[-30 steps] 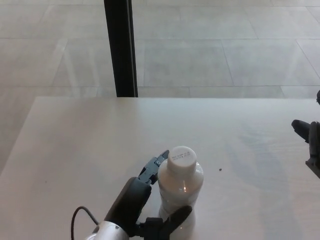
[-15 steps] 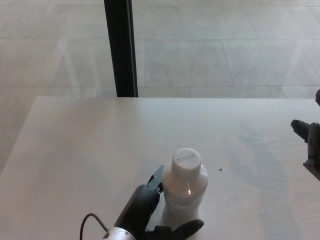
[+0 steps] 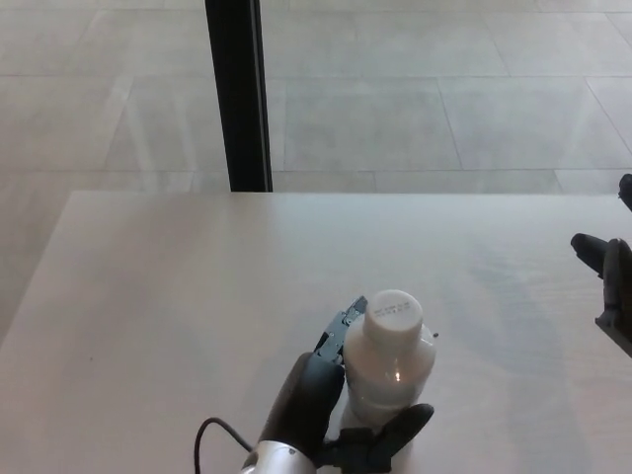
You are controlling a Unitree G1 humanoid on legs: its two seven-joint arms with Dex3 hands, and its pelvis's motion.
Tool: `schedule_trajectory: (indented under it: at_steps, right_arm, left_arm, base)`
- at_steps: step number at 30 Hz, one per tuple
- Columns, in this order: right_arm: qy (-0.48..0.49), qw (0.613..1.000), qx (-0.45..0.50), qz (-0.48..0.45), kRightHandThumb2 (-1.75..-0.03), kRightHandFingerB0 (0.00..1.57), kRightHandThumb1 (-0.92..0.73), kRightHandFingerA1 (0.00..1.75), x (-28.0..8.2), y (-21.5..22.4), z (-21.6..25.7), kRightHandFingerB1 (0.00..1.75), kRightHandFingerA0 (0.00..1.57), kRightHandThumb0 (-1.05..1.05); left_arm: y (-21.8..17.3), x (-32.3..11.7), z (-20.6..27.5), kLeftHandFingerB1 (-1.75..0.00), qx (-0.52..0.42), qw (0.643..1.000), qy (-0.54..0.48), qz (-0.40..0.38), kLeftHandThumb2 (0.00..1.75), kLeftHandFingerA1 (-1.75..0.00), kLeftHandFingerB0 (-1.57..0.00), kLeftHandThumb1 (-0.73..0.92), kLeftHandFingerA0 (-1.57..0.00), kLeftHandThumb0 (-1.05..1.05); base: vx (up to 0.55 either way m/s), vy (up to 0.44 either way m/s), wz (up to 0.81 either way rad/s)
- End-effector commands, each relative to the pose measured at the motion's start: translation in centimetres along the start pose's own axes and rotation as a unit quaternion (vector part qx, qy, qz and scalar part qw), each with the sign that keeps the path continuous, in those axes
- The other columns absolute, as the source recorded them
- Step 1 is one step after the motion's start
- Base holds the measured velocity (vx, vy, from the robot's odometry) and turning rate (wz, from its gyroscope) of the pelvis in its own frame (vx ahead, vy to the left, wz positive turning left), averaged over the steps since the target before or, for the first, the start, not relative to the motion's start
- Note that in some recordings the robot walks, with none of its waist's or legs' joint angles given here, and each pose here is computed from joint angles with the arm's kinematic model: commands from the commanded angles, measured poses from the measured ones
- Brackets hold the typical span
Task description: The robot uses its left hand to to lift the bottle kept on the middle of the desk and tilts it towards its right hand. It then uses its right hand to rotate its cap to open it and places the bottle and cap back on the desk
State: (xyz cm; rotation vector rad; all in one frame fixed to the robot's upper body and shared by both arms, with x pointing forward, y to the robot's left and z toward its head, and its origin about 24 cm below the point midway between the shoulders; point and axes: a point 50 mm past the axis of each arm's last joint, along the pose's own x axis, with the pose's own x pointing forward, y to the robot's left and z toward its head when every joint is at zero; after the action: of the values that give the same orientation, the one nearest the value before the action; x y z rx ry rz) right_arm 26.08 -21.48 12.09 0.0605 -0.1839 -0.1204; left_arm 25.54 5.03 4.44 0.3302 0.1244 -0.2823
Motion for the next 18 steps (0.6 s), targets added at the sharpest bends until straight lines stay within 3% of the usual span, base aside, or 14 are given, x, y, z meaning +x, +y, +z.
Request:
schedule_trajectory:
  at_steps: [1,2,4,5,7,8,9,10,11,12,13,14,16,18]
  right_arm:
    - [-0.006,1.000,0.003,-0.010,-0.64,0.26,-0.79,0.68,0.3,-0.2,0.6,0.32,0.36,-0.67]
    - [-0.006,1.000,0.003,-0.009,-0.64,0.26,-0.79,0.68,0.3,0.0,0.6,0.32,0.36,-0.67]
    - [-0.009,1.000,0.006,-0.007,-0.64,0.26,-0.79,0.69,0.4,0.0,0.7,0.33,0.36,-0.68]
    - [-0.011,1.000,0.006,-0.008,-0.64,0.27,-0.79,0.70,0.4,0.0,0.8,0.33,0.37,-0.68]
    - [-0.016,1.000,0.008,-0.007,-0.64,0.27,-0.79,0.70,0.4,0.1,0.9,0.33,0.37,-0.66]
    - [-0.017,1.000,0.008,-0.007,-0.64,0.27,-0.80,0.72,0.4,0.1,0.9,0.34,0.37,-0.66]
    - [-0.020,1.000,0.007,-0.009,-0.64,0.27,-0.80,0.72,0.4,0.1,1.0,0.34,0.37,-0.66]
    - [-0.020,1.000,0.006,-0.011,-0.64,0.27,-0.80,0.72,0.3,0.1,1.0,0.33,0.38,-0.66]
    - [-0.020,1.000,0.005,-0.014,-0.64,0.28,-0.79,0.71,0.2,0.0,1.0,0.33,0.38,-0.66]
    - [-0.022,1.000,0.003,-0.018,-0.64,0.27,-0.80,0.72,0.2,-0.1,1.0,0.33,0.38,-0.66]
    - [-0.023,1.000,0.002,-0.019,-0.64,0.27,-0.80,0.72,0.2,-0.2,1.0,0.33,0.38,-0.66]
    - [-0.025,0.999,0.002,-0.021,-0.64,0.28,-0.80,0.75,0.2,-0.4,1.1,0.33,0.39,-0.66]
    - [-0.022,0.999,0.003,-0.027,-0.64,0.29,-0.80,0.76,0.1,-0.6,1.1,0.33,0.42,-0.64]
    - [-0.017,0.999,0.008,-0.037,-0.64,0.31,-0.79,0.78,-0.1,-0.9,0.9,0.33,0.45,-0.63]
  left_arm:
    - [-1.5,0.1,0.8,-0.25,-0.072,0.988,-0.011,0.140,0.64,-1.40,0.00,0.79,-0.68,-0.32]
    - [-1.4,0.1,0.8,-0.25,-0.071,0.987,-0.010,0.142,0.64,-1.40,0.00,0.79,-0.68,-0.32]
    - [-1.9,0.3,1.1,-0.42,-0.051,0.988,0.007,0.143,0.70,-1.63,-0.13,0.83,-1.04,-0.15]
    - [-2.3,0.4,1.2,-0.54,-0.037,0.993,0.007,0.113,0.72,-1.41,-0.44,0.88,-0.84,0.02]
    - [-2.9,0.3,1.3,-0.86,-0.014,0.998,-0.003,0.061,0.95,-1.61,-0.80,0.78,-1.03,0.07]
    - [-3.1,0.3,1.4,-1.15,-0.008,0.999,-0.006,0.054,1.16,-1.63,-0.85,0.74,-0.95,0.13]
    - [-3.4,0.3,1.4,-1.16,-0.001,0.999,-0.007,0.041,1.30,-1.22,-1.09,0.73,-1.15,0.08]
    - [-3.6,0.2,1.4,-1.54,0.000,0.999,-0.007,0.037,1.30,-1.75,-0.90,0.71,-1.00,0.11]
    - [-3.8,0.1,1.3,-1.18,-0.001,0.999,-0.008,0.031,1.35,-1.24,-1.05,0.79,-1.14,0.08]
    - [-4.0,0.0,1.3,-1.17,-0.004,1.000,-0.008,0.026,1.35,-1.23,-1.03,0.78,-1.13,0.08]
    - [-4.1,0.0,1.3,-1.17,-0.008,1.000,-0.008,0.023,1.35,-1.23,-1.03,0.78,-1.13,0.08]
    - [-4.1,0.0,1.2,-1.73,-0.006,1.000,-0.008,0.022,1.38,-1.75,-0.75,0.69,-0.94,0.16]
    - [-4.1,-0.1,1.0,-1.75,-0.004,1.000,0.000,0.023,1.49,-1.75,-0.79,0.65,-0.98,0.17]
    - [-3.8,-0.2,0.5,-1.57,0.004,1.000,0.001,0.024,1.55,-1.75,-0.95,0.64,-1.09,0.17]
  base:
    - [0.00,0.000,0.00]
    - [0.00,0.000,0.00]
    - [0.00,0.000,0.00]
    - [0.00,0.000,0.00]
    - [0.00,0.000,0.00]
    - [0.00,0.000,0.00]
    - [0.00,0.000,0.00]
    - [0.00,0.000,0.00]
    - [0.00,0.000,0.00]
    - [0.00,0.000,0.00]
    - [0.00,0.000,0.00]
    - [0.00,0.000,0.00]
    - [0.00,0.000,0.00]
    - [0.00,0.000,0.00]
